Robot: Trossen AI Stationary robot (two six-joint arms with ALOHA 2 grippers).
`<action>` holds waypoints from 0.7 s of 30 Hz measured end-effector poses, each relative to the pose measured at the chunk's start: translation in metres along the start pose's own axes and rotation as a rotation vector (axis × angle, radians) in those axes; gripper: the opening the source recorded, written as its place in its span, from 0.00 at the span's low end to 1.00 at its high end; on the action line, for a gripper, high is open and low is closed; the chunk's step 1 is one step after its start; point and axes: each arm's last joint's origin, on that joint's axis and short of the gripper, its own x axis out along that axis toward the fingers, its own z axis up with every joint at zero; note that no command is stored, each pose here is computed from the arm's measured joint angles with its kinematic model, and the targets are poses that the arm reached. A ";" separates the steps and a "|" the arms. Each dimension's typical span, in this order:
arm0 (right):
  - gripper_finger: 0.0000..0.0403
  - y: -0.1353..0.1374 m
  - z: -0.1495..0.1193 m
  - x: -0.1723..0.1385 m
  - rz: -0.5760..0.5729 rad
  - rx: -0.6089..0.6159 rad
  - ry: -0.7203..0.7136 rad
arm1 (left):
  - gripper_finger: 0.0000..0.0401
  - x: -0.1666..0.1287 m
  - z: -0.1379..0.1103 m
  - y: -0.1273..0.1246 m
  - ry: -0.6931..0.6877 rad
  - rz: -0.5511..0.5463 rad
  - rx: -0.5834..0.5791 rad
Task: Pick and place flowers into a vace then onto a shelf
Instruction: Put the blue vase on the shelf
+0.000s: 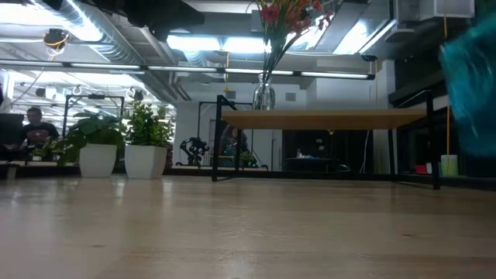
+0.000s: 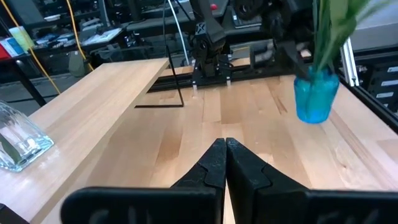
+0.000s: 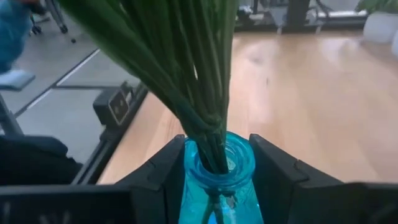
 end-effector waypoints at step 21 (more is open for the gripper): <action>0.36 -0.072 0.066 -0.036 -0.159 -0.024 -0.128 | 0.02 0.000 -0.008 0.001 0.087 0.031 0.064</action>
